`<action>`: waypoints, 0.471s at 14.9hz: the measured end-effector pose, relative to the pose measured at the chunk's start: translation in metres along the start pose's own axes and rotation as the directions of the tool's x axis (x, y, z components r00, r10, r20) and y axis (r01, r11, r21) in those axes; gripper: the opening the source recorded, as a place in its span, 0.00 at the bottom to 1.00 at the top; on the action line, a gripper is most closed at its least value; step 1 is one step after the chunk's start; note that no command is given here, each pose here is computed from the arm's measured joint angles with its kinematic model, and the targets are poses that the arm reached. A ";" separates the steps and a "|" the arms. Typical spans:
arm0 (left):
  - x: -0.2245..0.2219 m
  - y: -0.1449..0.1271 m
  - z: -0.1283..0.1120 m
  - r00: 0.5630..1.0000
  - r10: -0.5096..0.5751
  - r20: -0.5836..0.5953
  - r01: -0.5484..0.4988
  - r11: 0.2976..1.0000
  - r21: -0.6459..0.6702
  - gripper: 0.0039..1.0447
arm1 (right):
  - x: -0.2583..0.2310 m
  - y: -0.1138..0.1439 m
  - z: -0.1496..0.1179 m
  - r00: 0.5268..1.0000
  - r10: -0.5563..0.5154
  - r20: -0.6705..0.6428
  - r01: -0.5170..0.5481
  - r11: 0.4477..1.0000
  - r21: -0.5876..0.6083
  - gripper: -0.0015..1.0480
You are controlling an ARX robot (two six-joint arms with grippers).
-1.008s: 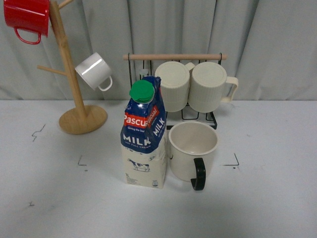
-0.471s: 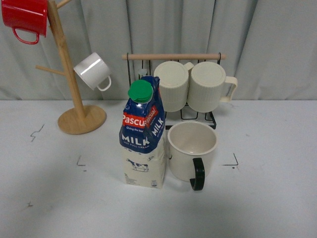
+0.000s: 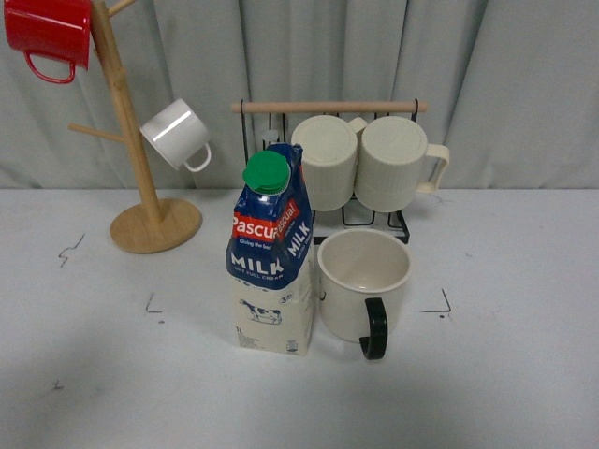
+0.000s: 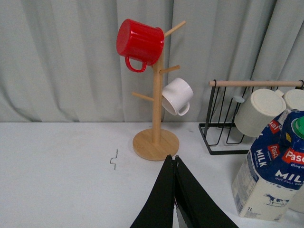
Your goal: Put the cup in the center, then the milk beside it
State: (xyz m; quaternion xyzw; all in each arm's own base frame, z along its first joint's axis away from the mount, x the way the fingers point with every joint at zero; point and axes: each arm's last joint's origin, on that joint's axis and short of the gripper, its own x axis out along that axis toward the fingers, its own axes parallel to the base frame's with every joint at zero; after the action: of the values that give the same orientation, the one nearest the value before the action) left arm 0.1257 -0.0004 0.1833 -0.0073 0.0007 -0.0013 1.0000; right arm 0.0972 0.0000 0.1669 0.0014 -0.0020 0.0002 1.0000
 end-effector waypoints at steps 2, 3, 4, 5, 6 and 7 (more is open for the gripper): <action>-0.004 0.000 -0.004 1.000 0.000 -0.002 0.000 1.000 0.000 0.01 | 0.000 0.000 0.000 1.000 0.000 0.000 0.000 1.000 0.000 0.94; -0.005 0.000 -0.006 1.000 0.000 -0.005 0.000 1.000 0.000 0.01 | 0.000 0.000 0.000 1.000 0.000 0.000 0.000 1.000 0.000 0.94; -0.006 0.000 -0.006 1.000 0.000 -0.005 0.000 1.000 0.000 0.01 | 0.000 0.000 0.000 1.000 0.000 0.000 0.000 1.000 0.000 0.94; -0.006 0.000 -0.007 1.000 0.000 -0.005 0.000 1.000 0.000 0.01 | 0.000 0.000 0.000 1.000 0.000 0.000 0.000 1.000 0.000 0.94; -0.008 0.000 -0.007 1.000 0.000 -0.001 0.000 1.000 0.000 0.01 | 0.000 0.000 0.000 1.000 0.000 0.000 0.000 1.000 0.000 0.94; -0.009 0.000 -0.009 1.000 0.000 0.031 0.000 1.000 0.000 0.01 | 0.000 0.000 0.000 1.000 0.000 0.000 0.000 1.000 0.000 0.94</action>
State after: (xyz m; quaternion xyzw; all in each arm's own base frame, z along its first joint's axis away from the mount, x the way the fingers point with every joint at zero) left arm 0.1162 -0.0003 0.1739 -0.0074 -0.0150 -0.0014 0.9999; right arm 0.0972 0.0000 0.1669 0.0012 -0.0020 0.0002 1.0000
